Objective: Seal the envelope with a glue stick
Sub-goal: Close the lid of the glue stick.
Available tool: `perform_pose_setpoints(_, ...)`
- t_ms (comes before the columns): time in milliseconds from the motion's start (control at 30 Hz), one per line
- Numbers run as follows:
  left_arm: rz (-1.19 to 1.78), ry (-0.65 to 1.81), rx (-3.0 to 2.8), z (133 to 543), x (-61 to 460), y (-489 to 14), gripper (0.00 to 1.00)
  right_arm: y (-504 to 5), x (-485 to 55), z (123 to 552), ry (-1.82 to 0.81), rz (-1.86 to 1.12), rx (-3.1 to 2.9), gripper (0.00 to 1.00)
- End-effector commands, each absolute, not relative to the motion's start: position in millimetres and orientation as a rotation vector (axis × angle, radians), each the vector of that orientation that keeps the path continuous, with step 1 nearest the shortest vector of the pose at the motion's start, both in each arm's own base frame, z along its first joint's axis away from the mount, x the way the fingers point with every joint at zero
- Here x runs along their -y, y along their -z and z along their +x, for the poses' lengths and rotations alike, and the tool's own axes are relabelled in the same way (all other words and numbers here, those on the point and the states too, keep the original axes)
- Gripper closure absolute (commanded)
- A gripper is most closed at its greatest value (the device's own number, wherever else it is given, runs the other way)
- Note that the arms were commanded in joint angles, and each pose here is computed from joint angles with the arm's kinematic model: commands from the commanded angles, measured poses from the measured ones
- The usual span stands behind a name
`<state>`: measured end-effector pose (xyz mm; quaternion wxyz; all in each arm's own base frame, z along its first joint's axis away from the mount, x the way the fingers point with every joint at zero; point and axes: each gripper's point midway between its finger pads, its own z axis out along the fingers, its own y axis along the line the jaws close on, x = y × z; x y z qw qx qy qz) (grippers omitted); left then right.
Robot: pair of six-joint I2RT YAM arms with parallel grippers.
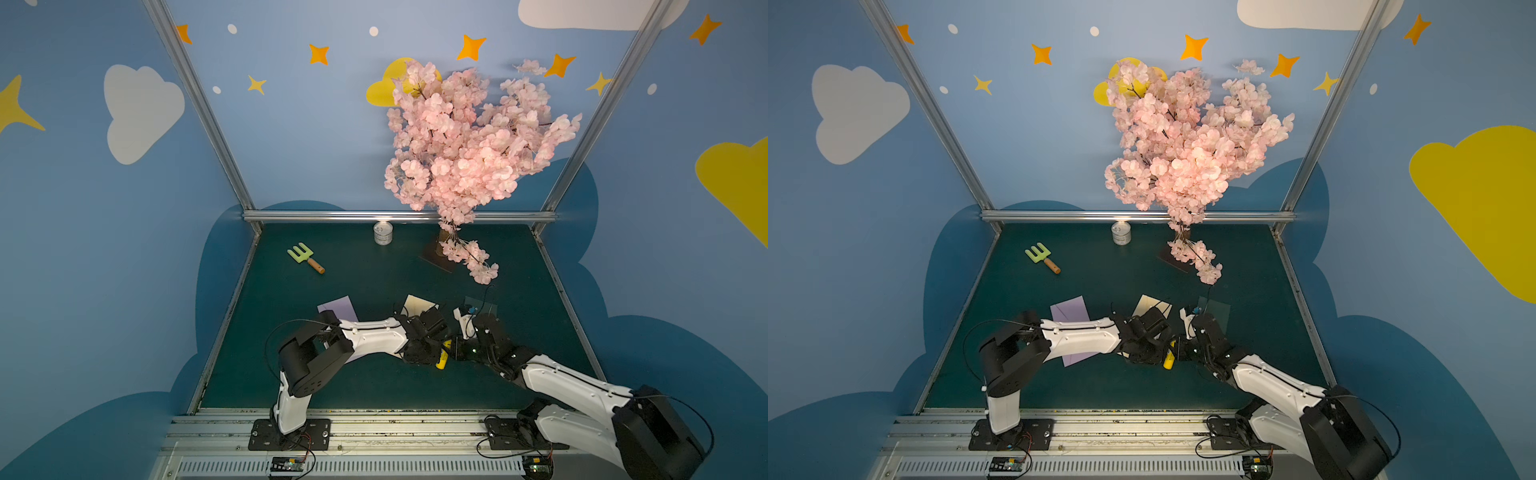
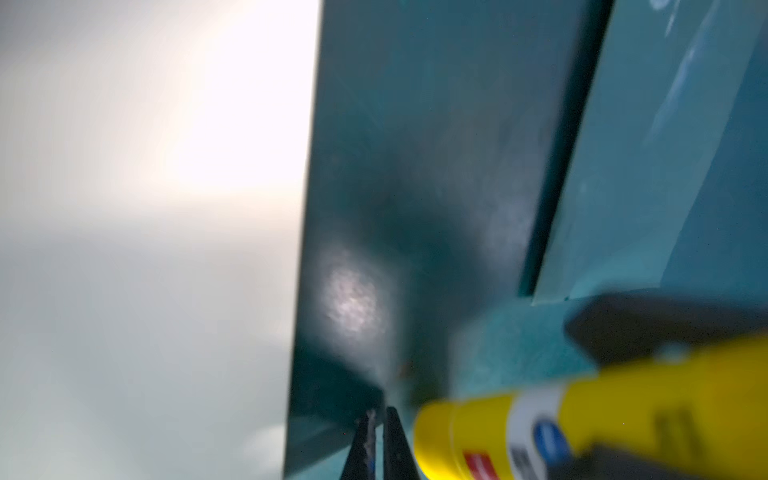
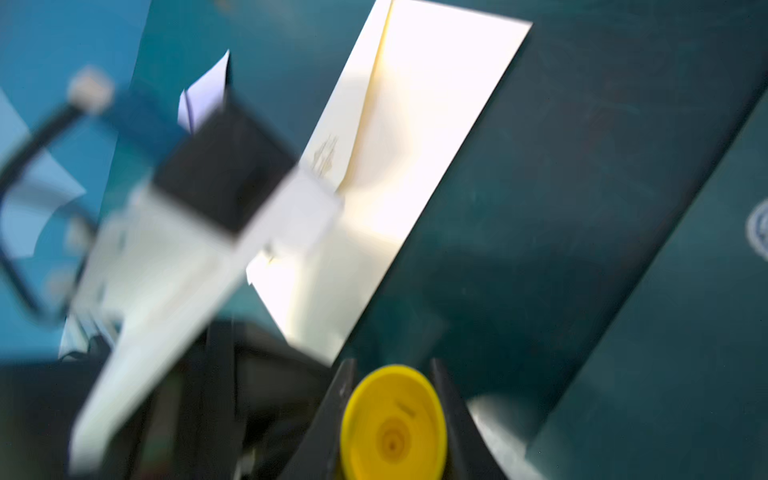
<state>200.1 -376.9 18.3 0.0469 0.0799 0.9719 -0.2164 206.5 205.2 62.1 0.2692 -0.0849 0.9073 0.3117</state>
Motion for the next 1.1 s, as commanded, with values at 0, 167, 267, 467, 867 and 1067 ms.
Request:
perform_pose_setpoints(0,0.240,0.707,-2.926,202,372,-30,0.88,-60,-192,202,-0.759,-0.257,-2.404,1.00)
perform_pose_setpoints(167,0.205,0.824,-2.886,196,368,-48,0.87,-76,-183,203,-0.704,-0.299,-2.225,1.00)
perform_pose_setpoints(267,0.208,0.841,-2.858,197,363,-60,0.87,-82,-179,205,-0.679,-0.304,-2.136,1.00)
perform_pose_setpoints(467,0.194,0.836,-2.823,200,352,-73,0.87,-99,-175,206,-0.623,-0.350,-1.965,1.00)
perform_pose_setpoints(867,0.146,0.822,-2.811,200,327,-70,0.87,-126,-179,225,-0.414,-0.449,-1.761,1.00)
perform_pose_setpoints(1067,0.136,0.825,-2.810,198,320,-66,0.87,-105,-194,231,-0.378,-0.477,-1.784,1.00)
